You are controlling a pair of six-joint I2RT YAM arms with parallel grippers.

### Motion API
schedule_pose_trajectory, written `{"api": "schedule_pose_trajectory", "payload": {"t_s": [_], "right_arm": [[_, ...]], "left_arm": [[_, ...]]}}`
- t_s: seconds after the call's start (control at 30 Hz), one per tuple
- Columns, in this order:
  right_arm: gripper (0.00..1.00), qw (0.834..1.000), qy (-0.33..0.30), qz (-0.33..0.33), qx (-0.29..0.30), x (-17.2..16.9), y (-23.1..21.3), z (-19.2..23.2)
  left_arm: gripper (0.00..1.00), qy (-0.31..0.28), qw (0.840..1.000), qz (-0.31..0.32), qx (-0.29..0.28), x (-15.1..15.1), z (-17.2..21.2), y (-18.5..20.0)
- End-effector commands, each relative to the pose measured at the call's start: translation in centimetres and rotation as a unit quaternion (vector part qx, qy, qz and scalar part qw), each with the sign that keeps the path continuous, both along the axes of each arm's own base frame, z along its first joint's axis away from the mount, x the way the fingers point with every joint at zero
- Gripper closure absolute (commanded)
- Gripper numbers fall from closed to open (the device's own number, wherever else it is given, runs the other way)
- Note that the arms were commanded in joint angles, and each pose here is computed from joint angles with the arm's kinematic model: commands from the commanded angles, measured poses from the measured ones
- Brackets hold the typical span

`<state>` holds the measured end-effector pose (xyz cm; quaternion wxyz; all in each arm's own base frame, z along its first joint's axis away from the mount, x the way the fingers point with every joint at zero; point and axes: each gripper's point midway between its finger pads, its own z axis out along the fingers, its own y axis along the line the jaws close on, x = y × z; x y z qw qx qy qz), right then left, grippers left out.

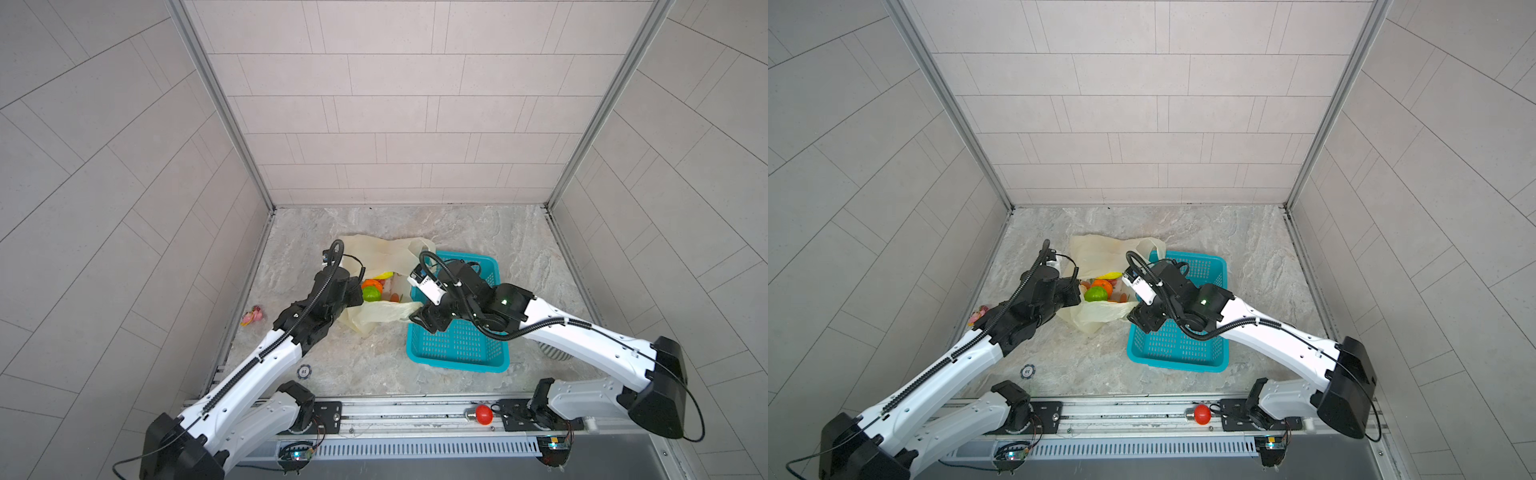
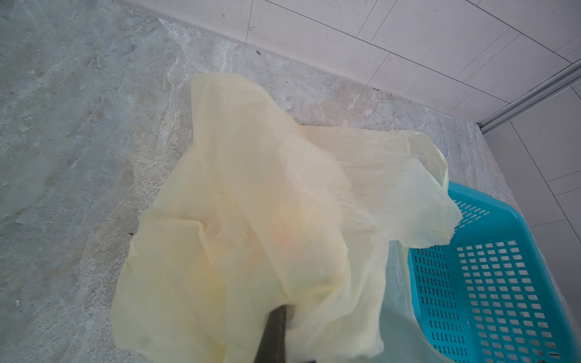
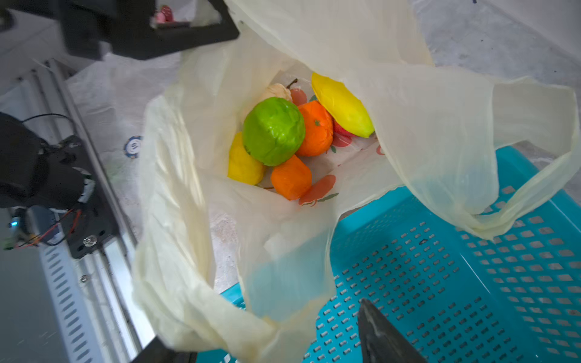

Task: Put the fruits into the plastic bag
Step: 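Move the right gripper to the bag handle nearest the basket, then grasp the bag handle with the right gripper beside the left gripper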

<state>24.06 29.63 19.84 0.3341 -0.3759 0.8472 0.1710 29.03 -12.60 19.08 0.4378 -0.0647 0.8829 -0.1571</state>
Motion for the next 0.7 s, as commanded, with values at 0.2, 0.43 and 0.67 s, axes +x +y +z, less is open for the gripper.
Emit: {"api": "schedule_pose_trajectory", "payload": {"t_s": [0.2, 0.43, 0.67], "right_arm": [[0.25, 0.98, -0.106, -0.142, -0.09, 8.8, -1.9, 0.0], [0.25, 0.983, -0.079, -0.154, -0.066, 12.2, -2.3, -1.4], [0.25, 0.992, -0.061, -0.109, -0.036, 12.6, 0.1, -2.1]], "left_arm": [[0.52, -0.047, 0.998, -0.019, -0.025, 0.2, 3.7, -0.8], [0.33, -0.068, 0.997, -0.001, -0.022, -0.1, 4.7, 0.2], [0.16, -0.077, 0.997, -0.008, -0.027, -0.3, 5.1, 0.1]]}}
